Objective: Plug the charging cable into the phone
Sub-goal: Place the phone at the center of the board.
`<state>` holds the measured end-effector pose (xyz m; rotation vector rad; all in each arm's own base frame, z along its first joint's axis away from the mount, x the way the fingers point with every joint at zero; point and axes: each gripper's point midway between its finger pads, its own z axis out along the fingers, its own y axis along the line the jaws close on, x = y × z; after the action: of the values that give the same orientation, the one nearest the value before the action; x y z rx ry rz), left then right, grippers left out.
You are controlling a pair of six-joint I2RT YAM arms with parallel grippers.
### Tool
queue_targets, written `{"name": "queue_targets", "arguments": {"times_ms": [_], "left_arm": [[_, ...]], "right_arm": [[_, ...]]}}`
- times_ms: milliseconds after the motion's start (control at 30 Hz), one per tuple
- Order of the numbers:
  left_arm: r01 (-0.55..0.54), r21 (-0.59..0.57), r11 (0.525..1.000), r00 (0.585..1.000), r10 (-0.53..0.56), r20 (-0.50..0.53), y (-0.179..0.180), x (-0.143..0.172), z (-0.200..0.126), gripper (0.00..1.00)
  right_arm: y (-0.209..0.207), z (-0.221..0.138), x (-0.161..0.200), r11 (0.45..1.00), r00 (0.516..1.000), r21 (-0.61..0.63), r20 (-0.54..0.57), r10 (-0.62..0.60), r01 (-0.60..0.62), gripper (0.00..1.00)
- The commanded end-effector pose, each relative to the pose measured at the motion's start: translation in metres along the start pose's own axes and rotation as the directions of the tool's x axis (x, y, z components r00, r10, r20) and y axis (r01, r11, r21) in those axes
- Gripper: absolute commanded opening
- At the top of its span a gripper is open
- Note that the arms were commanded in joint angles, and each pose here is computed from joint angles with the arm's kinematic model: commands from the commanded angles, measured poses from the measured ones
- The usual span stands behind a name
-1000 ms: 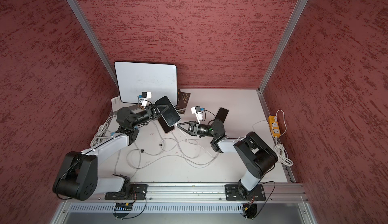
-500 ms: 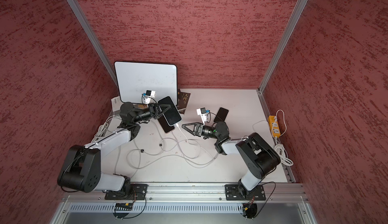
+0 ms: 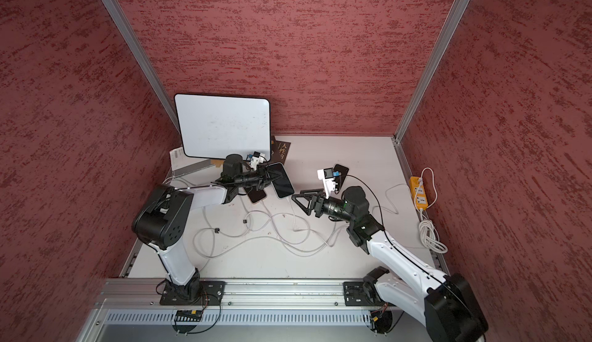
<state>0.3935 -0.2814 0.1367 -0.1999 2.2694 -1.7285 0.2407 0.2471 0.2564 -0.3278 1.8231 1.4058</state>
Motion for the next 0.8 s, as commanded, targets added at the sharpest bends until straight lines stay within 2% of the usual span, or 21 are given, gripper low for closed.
{"name": "queue_targets", "arguments": {"times_ms": [0, 300, 400, 500, 633, 767], "left_arm": [[0.018, -0.038, 0.999, 1.000, -0.017, 0.019, 0.012, -0.009, 0.015, 0.00], [0.109, -0.229, 0.967, 0.993, -0.118, -0.025, 0.063, 0.005, 0.039, 0.00], [0.107, -0.279, 0.954, 0.992, -0.121, -0.035, 0.072, 0.009, 0.041, 0.01], [0.111, -0.330, 0.937, 0.990, -0.132, -0.043, 0.081, 0.012, 0.042, 0.07], [0.117, -0.370, 0.922, 0.988, -0.145, -0.050, 0.089, 0.016, 0.041, 0.22], [0.123, -0.382, 0.916, 0.986, -0.157, -0.060, 0.092, 0.018, 0.042, 0.53]], "right_arm": [[-0.034, -0.008, 0.018, 0.985, 0.998, 0.173, -0.066, -0.007, 0.019, 0.80], [-0.062, -0.014, 0.020, 0.942, 0.997, 0.335, -0.081, 0.020, 0.008, 0.83], [-0.074, -0.017, 0.017, 0.909, 0.996, 0.417, -0.086, 0.029, 0.009, 0.87], [-0.089, -0.021, 0.013, 0.862, 0.995, 0.506, -0.085, 0.044, 0.005, 0.88], [-0.108, -0.026, 0.010, 0.792, 0.993, 0.611, -0.091, 0.070, 0.000, 0.90], [-0.133, -0.030, 0.006, 0.689, 0.991, 0.724, -0.073, 0.114, -0.026, 0.91]]}}
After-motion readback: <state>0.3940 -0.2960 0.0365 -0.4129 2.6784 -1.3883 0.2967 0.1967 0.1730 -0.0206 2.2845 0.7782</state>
